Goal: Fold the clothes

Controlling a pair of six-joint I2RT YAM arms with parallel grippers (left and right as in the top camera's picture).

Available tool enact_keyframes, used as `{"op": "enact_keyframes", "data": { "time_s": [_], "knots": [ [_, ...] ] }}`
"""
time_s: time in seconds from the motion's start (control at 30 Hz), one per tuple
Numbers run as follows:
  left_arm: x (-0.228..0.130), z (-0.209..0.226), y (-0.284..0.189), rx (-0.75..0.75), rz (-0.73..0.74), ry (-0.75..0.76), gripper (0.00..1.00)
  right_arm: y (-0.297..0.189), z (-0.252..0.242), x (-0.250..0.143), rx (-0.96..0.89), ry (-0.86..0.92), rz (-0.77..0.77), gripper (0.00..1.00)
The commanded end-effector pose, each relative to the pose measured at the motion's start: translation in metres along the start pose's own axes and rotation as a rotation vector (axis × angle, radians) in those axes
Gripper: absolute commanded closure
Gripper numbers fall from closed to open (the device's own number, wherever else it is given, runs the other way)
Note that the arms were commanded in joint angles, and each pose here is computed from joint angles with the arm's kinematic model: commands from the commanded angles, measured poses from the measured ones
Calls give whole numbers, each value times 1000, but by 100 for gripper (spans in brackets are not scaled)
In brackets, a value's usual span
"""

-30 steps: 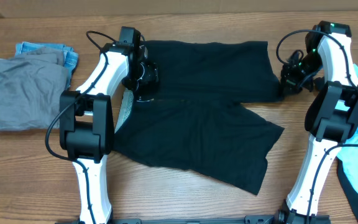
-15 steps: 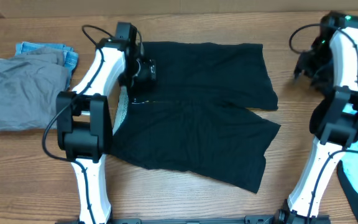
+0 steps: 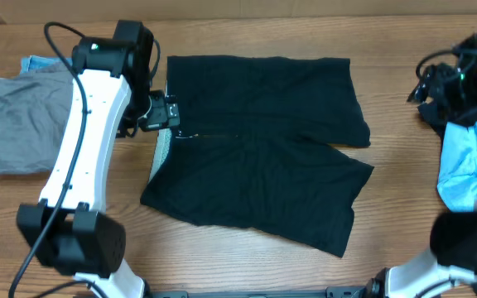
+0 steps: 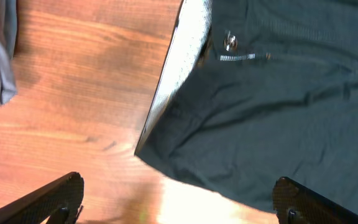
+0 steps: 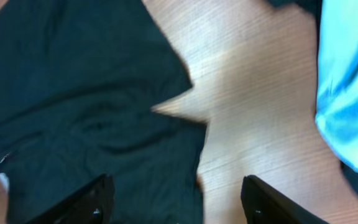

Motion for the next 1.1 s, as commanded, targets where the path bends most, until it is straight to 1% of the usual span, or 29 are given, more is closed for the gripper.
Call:
{"op": "enact_keyframes", "data": {
  "time_s": [0.0,0.03,0.07,0.1,0.13,0.2,0.27,0.33,0.4,0.43,0.5,0.53,0.57,0.63,0.73,0.77,0.8,0.83,0.87,0.9,1.07],
  "knots": [
    [-38,-1,-7,-20,-56,-29,0,17,2,-48,96,27,49,0],
    [-49,-2,3,-50,-59,-26,0,24,5,-57,137,32,63,0],
    [-62,-5,17,-103,-37,-23,0,39,9,-74,206,44,95,0],
    [-76,-6,33,-144,6,-23,0,56,9,-89,230,81,131,0],
    [-95,-1,59,-134,80,-36,0,82,5,-108,224,124,178,0],
    [-124,5,94,-108,210,-62,0,112,1,-127,218,198,247,0],
    [-145,12,114,-81,288,-93,0,134,-1,-141,224,231,286,0],
    [-157,18,124,-49,328,-150,0,149,-4,-147,222,258,291,0],
    [-160,21,132,-19,324,-235,0,157,-7,-151,220,274,295,0],
    [-156,22,138,-6,292,-279,0,161,-8,-156,216,278,308,0],
    [-142,17,152,-47,196,-294,1,168,-12,-166,208,288,337,0],
    [-136,15,156,-61,156,-290,5,171,-13,-170,206,291,345,0],
    [-130,15,159,-63,115,-288,13,174,-14,-173,207,293,352,0],
    [-126,14,164,-74,83,-290,27,176,-14,-175,210,296,359,0],
    [-126,15,168,-74,72,-290,40,176,-14,-174,211,294,356,0],
    [-127,16,168,-69,80,-290,38,176,-14,-174,209,294,355,0],
    [-132,22,168,-27,94,-296,31,176,-14,-174,209,293,355,0],
    [-136,32,168,54,92,-350,22,176,-14,-174,210,290,353,0],
    [-137,41,167,106,82,-402,16,176,-14,-174,210,289,351,0],
    [-134,42,167,98,71,-418,13,176,-14,-174,210,289,351,0],
    [-106,36,169,14,-42,-447,12,176,-14,-173,212,284,347,0]
  ]
}}
Point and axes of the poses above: each gripper's point midway between its finger pads, its own y axis out along the fingers, its own z axis along the line the jaws close on, x = y × z, the point moved 5 cm from there along -y, back along the fingers, and after that the axes turned 2 degrees about -y, right-handed, at the moved point
